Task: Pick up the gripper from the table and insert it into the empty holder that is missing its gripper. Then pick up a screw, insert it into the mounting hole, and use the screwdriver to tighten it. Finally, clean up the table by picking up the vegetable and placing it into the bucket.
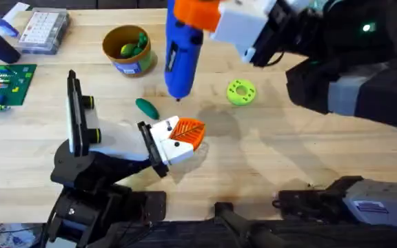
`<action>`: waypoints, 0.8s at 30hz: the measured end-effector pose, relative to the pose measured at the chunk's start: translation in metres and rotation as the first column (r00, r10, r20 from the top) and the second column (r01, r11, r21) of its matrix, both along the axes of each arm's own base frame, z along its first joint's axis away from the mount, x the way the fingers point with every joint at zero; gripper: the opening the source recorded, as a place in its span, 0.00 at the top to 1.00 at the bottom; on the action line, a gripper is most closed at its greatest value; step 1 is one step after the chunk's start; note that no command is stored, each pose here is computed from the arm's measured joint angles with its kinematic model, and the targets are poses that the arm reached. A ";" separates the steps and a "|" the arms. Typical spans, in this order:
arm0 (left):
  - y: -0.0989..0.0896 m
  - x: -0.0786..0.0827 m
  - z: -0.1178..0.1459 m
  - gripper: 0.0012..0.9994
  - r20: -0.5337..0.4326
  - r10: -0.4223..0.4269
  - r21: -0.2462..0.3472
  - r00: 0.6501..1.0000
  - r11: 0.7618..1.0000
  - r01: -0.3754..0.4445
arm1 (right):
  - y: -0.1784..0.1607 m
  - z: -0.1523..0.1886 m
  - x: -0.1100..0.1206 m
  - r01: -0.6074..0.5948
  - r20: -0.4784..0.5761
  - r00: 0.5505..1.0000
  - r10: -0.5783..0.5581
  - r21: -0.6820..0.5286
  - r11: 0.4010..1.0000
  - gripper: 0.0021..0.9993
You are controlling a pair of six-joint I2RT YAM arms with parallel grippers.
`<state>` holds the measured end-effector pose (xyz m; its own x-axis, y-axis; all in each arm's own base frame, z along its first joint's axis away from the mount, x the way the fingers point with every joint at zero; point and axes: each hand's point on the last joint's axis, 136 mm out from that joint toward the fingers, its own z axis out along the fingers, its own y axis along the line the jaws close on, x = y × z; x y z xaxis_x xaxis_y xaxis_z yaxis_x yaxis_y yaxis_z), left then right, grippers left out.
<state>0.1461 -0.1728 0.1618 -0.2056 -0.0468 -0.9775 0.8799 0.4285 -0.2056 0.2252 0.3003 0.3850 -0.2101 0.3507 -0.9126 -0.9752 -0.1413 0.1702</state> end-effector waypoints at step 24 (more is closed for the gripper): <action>0.000 0.000 0.000 0.98 0.002 0.001 0.001 1.000 1.000 -0.001 | -0.081 -0.051 0.121 0.242 -0.438 0.844 -0.309 -0.203 0.949 0.96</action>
<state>0.1462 -0.1727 0.1617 -0.2033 -0.0459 -0.9780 0.8801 0.4292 -0.2031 0.3464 0.2192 0.3339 -0.5294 0.3380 -0.7782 -0.7759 0.1782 0.6052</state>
